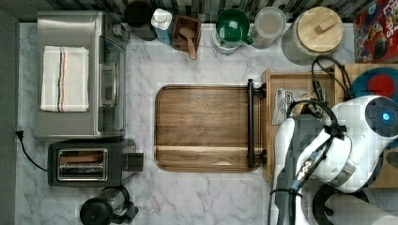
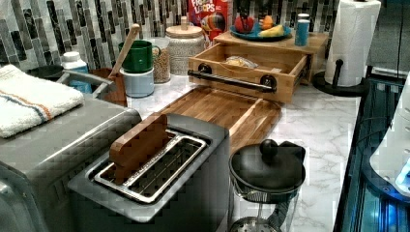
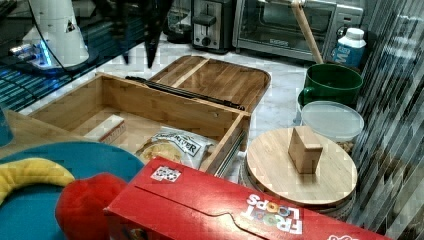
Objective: Pick up the butter.
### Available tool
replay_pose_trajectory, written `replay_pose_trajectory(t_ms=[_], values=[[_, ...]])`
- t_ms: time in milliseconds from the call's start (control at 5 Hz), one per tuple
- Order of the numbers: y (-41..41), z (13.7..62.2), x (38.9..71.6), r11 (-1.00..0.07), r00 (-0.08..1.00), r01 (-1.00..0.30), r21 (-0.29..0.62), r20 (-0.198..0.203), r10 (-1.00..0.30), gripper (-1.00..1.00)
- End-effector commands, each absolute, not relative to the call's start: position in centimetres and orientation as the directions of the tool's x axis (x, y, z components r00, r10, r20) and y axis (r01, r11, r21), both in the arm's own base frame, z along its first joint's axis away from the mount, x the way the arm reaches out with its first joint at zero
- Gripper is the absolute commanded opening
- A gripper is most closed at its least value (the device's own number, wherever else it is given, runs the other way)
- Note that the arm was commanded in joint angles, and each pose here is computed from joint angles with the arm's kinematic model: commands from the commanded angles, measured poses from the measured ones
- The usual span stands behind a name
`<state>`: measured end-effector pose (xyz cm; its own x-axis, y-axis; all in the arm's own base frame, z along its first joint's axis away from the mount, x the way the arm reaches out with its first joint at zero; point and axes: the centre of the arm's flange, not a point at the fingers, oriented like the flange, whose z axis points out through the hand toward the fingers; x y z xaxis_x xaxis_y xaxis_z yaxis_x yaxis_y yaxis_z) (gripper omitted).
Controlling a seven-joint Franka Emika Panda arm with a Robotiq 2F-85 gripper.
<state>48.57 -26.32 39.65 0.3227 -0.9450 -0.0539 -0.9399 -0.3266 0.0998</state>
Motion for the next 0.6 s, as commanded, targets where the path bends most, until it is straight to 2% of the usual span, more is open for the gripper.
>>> replay_pose_trajectory(t_ms=[200, 400, 600], values=[[-30.4, 38.0, 46.6, -0.18, 0.181, -0.981, 0.079, 0.007, -0.983, 1.0], [-31.3, 36.1, 46.5, -0.148, 0.148, -0.984, 0.101, -0.009, -0.989, 1.0], [-31.4, 34.2, 45.8, -0.107, 0.105, -0.991, 0.085, -0.034, -0.994, 1.0]])
